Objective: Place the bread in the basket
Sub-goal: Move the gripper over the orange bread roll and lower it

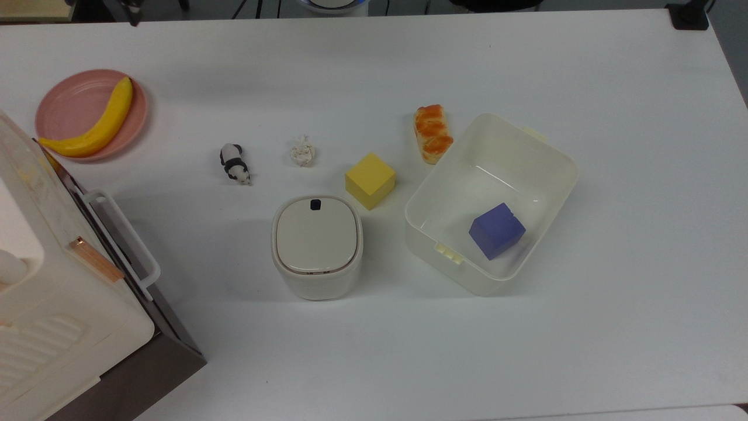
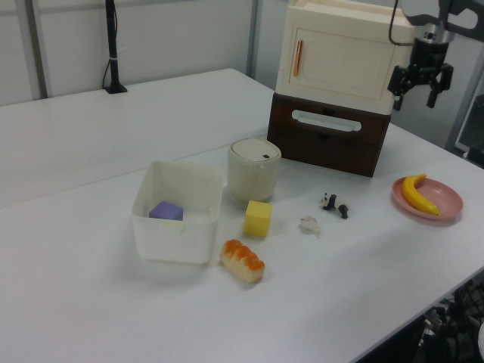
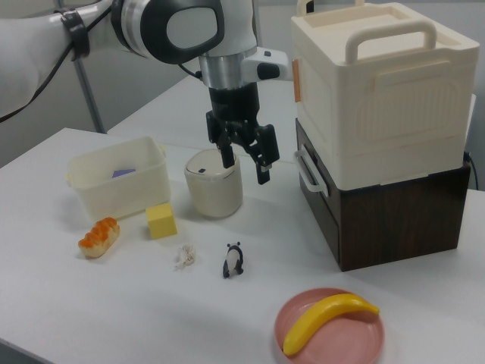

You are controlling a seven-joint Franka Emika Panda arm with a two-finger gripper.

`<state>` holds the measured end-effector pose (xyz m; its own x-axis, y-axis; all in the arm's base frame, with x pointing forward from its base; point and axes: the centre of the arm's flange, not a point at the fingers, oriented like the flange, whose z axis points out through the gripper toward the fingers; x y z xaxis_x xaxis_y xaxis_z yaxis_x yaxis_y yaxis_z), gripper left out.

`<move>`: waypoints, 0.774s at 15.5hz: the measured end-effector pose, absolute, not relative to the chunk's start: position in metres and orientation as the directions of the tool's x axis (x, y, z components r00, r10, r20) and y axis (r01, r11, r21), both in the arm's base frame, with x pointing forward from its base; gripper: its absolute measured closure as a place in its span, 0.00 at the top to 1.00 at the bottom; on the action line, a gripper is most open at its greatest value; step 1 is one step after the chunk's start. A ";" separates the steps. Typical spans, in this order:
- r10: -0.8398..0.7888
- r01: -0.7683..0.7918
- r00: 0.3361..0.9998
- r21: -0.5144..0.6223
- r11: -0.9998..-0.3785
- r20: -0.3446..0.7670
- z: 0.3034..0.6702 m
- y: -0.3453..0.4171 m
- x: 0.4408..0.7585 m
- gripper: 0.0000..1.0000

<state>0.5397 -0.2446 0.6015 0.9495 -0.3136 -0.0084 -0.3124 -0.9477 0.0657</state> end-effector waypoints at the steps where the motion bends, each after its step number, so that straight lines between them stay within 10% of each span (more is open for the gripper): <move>1: -0.298 -0.296 0.954 0.066 -0.953 -0.020 0.595 -0.237 0.545 1.00; 12: -0.009 -0.012 0.982 -0.015 -1.000 -0.189 0.555 -0.091 0.584 1.00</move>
